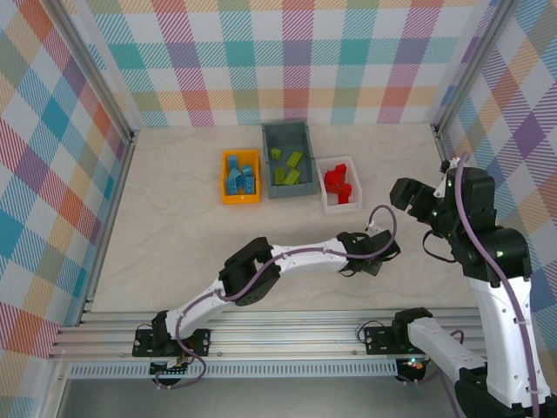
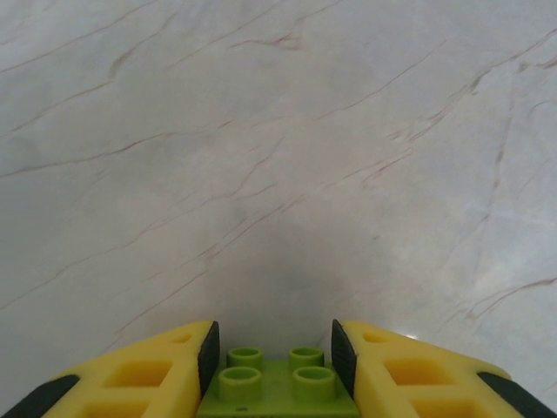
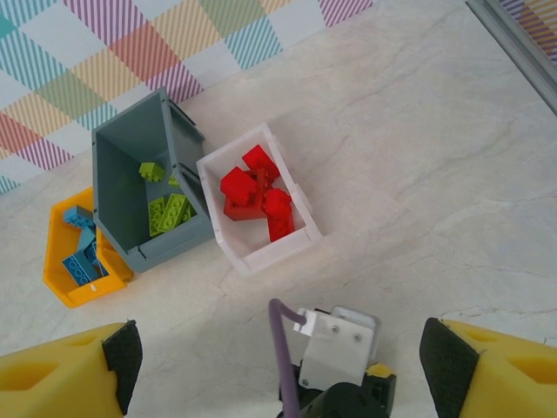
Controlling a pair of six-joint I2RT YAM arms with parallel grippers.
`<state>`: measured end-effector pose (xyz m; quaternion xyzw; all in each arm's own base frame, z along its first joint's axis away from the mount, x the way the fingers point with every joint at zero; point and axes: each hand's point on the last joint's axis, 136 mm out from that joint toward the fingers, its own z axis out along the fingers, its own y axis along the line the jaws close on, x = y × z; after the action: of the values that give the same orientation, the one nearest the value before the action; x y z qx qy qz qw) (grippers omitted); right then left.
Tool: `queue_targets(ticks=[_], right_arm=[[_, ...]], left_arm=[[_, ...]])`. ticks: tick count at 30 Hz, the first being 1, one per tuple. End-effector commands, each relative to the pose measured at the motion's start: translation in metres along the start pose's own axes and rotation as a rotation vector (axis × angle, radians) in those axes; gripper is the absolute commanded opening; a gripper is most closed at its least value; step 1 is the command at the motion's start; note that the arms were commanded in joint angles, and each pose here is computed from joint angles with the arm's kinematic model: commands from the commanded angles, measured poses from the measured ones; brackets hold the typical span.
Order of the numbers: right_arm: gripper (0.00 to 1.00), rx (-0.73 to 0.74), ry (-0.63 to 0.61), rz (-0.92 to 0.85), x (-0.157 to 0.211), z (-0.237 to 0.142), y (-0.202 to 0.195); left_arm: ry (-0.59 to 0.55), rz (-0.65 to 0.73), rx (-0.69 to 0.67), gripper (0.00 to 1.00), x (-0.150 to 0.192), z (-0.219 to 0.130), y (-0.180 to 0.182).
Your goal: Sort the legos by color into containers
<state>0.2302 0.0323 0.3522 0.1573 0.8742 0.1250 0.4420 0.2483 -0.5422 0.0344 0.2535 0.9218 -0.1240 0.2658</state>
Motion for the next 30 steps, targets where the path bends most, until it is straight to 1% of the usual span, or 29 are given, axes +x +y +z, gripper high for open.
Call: queue_targets(ticks=[1, 3, 5, 9, 11, 16, 19, 22, 24, 27, 30], right_arm=[[0.85, -0.039, 0.022, -0.016, 0.003, 0.004, 0.007], [0.84, -0.079, 0.053, -0.033, 0.006, 0.007, 0.016], [0.83, -0.14, 0.099, -0.052, 0.011, 0.014, 0.028], [0.81, -0.298, 0.206, -0.093, 0.027, 0.029, 0.063], [0.81, -0.319, 0.249, -0.137, 0.039, 0.041, 0.078], [0.8, -0.356, 0.334, -0.188, 0.074, 0.084, 0.11], [0.79, -0.37, 0.363, -0.214, 0.089, 0.106, 0.129], [0.79, -0.375, 0.389, -0.216, 0.1, 0.124, 0.143], [0.78, -0.377, 0.4, -0.215, 0.105, 0.131, 0.149], [0.78, -0.381, 0.408, -0.214, 0.109, 0.137, 0.154], [0.78, -0.378, 0.413, -0.217, 0.113, 0.138, 0.155]], left_arm=[[-0.091, -0.058, -0.017, 0.38, -0.037, -0.057, 0.017], [-0.101, -0.099, -0.041, 0.38, -0.045, -0.075, 0.041], [-0.089, -0.161, -0.071, 0.39, -0.052, -0.088, 0.076], [-0.098, -0.244, -0.15, 0.4, -0.069, -0.102, 0.151], [-0.108, -0.288, -0.179, 0.4, -0.08, -0.106, 0.186], [-0.161, -0.345, -0.269, 0.4, -0.119, -0.098, 0.266], [-0.189, -0.366, -0.319, 0.4, -0.144, -0.085, 0.302], [-0.211, -0.374, -0.333, 0.41, -0.165, -0.069, 0.324], [-0.213, -0.362, -0.332, 0.44, -0.177, -0.057, 0.33], [-0.203, -0.358, -0.355, 0.49, -0.183, -0.042, 0.338], [-0.195, -0.39, -0.364, 0.55, -0.184, -0.034, 0.348]])
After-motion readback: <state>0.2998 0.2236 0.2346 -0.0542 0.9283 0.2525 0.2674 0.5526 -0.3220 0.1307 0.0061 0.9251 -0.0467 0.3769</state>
